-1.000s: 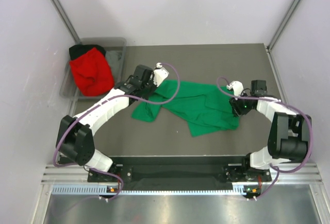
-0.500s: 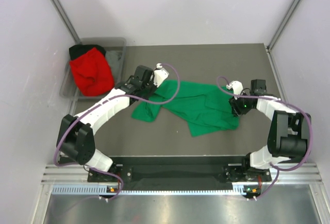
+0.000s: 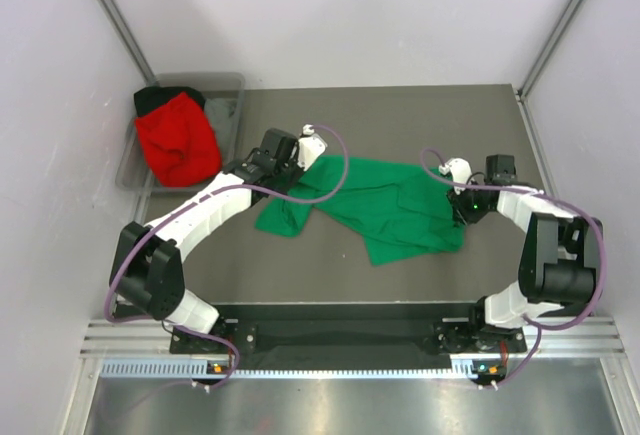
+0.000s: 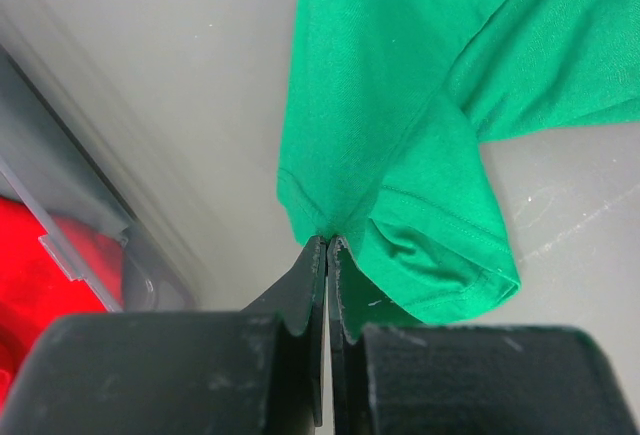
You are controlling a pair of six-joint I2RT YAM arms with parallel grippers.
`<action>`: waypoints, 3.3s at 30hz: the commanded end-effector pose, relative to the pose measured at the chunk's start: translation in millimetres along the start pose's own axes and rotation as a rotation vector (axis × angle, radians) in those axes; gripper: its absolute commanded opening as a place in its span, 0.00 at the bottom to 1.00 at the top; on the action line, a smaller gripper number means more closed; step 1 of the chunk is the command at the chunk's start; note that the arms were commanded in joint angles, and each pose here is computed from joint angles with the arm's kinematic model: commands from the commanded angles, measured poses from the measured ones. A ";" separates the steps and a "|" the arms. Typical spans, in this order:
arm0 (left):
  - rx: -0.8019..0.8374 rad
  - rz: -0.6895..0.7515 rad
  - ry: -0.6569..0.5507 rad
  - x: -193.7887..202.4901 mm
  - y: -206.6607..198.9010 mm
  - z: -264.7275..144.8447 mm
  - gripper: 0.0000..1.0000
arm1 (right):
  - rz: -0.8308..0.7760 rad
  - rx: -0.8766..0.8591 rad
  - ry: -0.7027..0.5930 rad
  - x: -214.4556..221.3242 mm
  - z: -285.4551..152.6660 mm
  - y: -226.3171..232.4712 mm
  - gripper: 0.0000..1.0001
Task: Fold and stack the t-shirts
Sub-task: Flatten the tshirt out
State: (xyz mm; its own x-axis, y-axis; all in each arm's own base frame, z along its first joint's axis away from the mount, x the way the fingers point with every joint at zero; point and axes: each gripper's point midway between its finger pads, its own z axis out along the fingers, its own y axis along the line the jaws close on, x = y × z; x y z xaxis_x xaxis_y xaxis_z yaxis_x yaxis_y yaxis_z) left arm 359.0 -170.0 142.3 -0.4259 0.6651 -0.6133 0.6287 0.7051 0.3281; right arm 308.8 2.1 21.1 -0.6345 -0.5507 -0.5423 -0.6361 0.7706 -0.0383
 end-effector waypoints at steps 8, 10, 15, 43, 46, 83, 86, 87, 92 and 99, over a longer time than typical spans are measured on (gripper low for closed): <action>-0.035 -0.020 -0.053 -10.6 6.1 -4.7 0.00 | -0.029 0.077 -0.088 -28.3 -24.2 -12.6 0.20; -0.034 -0.020 -0.051 -9.8 5.7 -4.2 0.00 | -0.034 0.094 -0.103 -33.8 -29.8 -14.4 0.17; -0.052 -0.020 -0.057 -11.2 9.9 -6.2 0.00 | -0.047 0.150 -0.170 -50.7 -47.5 -20.0 0.00; -0.457 0.081 -0.521 -116.7 120.7 -285.7 0.00 | 0.048 1.144 -0.924 -170.8 -483.1 -12.2 0.00; -0.492 0.075 -0.595 -119.4 125.6 -320.3 0.00 | 0.031 1.219 -0.945 -159.8 -512.3 2.6 0.00; -0.541 0.094 -0.295 -100.1 172.5 -97.7 0.00 | 0.085 1.185 -0.610 -192.0 -340.3 -150.7 0.00; -0.541 0.030 -0.380 -113.2 172.6 -132.7 0.00 | 0.110 1.171 -0.663 -199.3 -359.3 -141.1 0.00; -0.536 0.020 -0.404 -115.9 171.4 -142.6 0.00 | 0.116 1.174 -0.694 -203.5 -371.9 -136.2 0.00; -0.508 -0.037 -0.520 -120.0 160.4 -220.2 0.00 | 0.118 1.104 -0.828 -204.6 -422.8 -82.9 0.00; -0.480 -0.041 -0.649 -105.4 137.6 -312.3 0.00 | 0.049 1.097 -0.941 -165.1 -491.9 8.5 0.00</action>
State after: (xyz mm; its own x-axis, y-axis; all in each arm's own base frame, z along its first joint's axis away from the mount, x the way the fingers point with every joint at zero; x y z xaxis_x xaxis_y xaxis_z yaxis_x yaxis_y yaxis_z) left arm 315.8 -76.6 468.2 0.1189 0.4955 -0.8604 0.1968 0.8376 0.5096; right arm 240.0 -64.5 505.8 0.0992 -0.4417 -0.8917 0.2858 0.8710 -0.3997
